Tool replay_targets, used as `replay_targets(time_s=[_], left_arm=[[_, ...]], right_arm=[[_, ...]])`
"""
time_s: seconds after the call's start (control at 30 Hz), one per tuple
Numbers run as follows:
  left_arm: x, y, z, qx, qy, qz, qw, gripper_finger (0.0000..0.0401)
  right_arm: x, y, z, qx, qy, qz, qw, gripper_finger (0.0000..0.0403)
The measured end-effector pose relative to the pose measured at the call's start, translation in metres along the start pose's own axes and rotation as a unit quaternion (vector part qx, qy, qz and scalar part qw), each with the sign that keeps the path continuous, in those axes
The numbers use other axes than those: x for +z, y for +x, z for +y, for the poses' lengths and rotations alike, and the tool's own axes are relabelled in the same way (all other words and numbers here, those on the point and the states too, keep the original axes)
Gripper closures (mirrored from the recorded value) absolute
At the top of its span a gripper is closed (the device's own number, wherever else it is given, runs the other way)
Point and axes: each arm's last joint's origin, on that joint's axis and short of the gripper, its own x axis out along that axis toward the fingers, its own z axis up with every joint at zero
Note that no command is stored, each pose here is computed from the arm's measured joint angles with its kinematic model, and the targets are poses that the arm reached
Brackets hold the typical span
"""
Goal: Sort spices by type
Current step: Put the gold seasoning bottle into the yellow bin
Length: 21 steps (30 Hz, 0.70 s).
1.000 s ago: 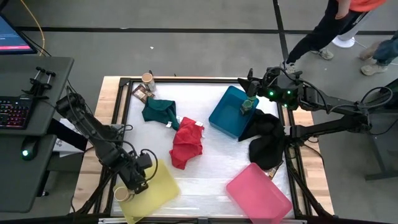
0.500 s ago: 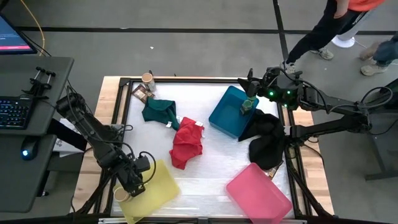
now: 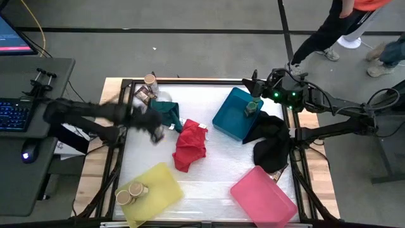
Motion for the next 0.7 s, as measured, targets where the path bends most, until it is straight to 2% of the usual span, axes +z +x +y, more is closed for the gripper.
replay_targets(time_s=[0.13,0.23,0.37,0.5,0.7], left_arm=[[0.041,0.027,0.070,0.084,-0.047,-0.003,0.995,0.0401],[0.053,0.040,0.124,0.133,-0.118,0.000,0.984,0.0396],[0.055,0.047,0.174,0.123,-0.197,-0.008,0.973,0.0365],[0.057,0.045,0.195,0.085,-0.236,-0.050,0.967,0.0316],[0.062,0.043,0.200,0.057,-0.248,-0.087,0.963,0.0230]], right_arm=[[0.000,0.000,0.000,0.000,0.018,0.000,1.000,0.0020],[-0.002,0.003,0.000,-0.003,0.031,0.003,1.000,0.0020],[-0.008,0.012,0.001,-0.015,0.038,0.011,0.999,0.0020],[-0.016,0.024,0.002,-0.029,0.028,0.023,0.999,0.0020],[-0.018,0.039,-0.004,-0.038,0.004,0.052,0.998,0.0020]])
